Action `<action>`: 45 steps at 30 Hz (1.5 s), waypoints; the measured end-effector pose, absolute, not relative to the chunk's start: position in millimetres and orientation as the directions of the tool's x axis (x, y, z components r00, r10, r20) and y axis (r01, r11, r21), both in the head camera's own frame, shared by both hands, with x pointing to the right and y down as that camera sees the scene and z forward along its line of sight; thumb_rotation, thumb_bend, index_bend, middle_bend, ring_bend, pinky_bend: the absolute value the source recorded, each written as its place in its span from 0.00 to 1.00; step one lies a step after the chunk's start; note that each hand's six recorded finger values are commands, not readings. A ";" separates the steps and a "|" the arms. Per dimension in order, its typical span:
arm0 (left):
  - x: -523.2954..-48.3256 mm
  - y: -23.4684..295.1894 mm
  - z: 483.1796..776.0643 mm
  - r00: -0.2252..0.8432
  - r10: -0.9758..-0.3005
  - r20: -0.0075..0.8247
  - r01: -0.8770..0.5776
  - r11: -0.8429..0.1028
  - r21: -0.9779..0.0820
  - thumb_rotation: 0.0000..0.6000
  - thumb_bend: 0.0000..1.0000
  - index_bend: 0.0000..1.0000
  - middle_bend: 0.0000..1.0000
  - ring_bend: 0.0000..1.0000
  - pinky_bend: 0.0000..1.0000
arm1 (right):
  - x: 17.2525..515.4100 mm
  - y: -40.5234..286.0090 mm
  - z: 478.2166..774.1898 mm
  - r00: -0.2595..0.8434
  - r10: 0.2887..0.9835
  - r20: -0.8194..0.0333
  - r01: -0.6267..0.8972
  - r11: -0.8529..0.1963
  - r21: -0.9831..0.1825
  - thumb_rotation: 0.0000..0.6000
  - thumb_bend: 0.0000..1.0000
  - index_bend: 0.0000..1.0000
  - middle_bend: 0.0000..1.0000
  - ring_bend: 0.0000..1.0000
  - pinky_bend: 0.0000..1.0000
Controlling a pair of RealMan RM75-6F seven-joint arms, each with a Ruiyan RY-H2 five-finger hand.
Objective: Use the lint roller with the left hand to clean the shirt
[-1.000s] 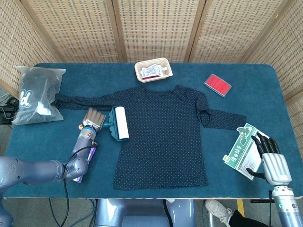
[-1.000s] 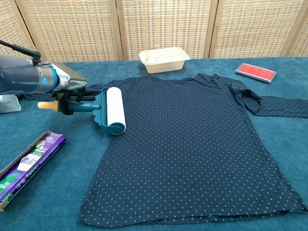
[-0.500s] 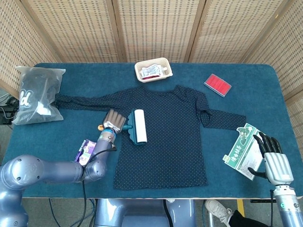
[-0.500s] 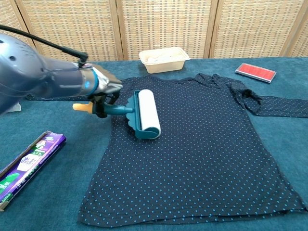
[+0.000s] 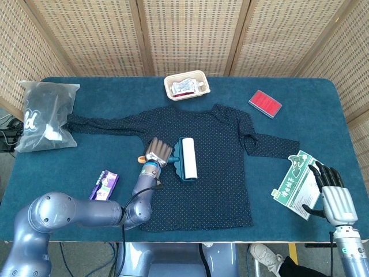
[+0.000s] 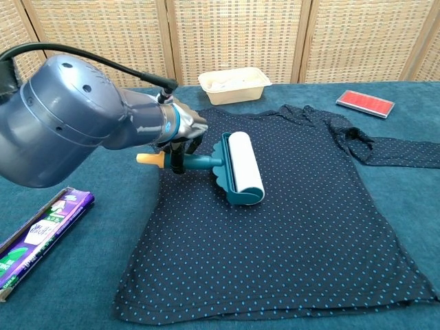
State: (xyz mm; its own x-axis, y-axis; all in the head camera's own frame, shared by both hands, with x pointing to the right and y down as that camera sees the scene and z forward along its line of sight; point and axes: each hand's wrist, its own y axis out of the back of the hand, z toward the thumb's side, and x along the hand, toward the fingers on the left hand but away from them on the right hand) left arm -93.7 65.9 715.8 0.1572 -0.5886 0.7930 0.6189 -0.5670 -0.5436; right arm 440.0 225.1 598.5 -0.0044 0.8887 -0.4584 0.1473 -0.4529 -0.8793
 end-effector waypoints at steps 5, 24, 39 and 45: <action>-109.0 61.7 715.8 0.138 -0.594 0.793 0.617 -0.575 -0.538 1.00 1.00 0.86 0.70 0.69 0.63 | 438.5 225.4 598.0 -0.002 0.890 -0.456 0.145 -0.451 -0.881 1.00 0.16 0.00 0.00 0.00 0.01; -226.7 38.6 722.9 0.013 -0.632 0.775 0.586 -0.623 -0.518 1.00 0.85 0.62 0.49 0.52 0.49 | 426.1 230.0 598.8 0.030 0.889 -0.456 0.120 -0.456 -0.882 1.00 0.16 0.00 0.00 0.00 0.01; -256.7 40.4 710.5 0.080 -0.663 0.745 0.593 -0.569 -0.570 1.00 0.21 0.01 0.00 0.00 0.02 | 426.2 229.9 598.3 0.028 0.893 -0.450 0.114 -0.450 -0.886 1.00 0.16 0.00 0.00 0.00 0.01; -262.7 44.7 701.0 0.115 -0.681 0.723 0.523 -0.577 -0.627 1.00 0.20 0.00 0.00 0.00 0.00 | 425.0 229.8 596.4 0.034 0.895 -0.444 0.113 -0.445 -0.889 1.00 0.16 0.00 0.00 0.00 0.01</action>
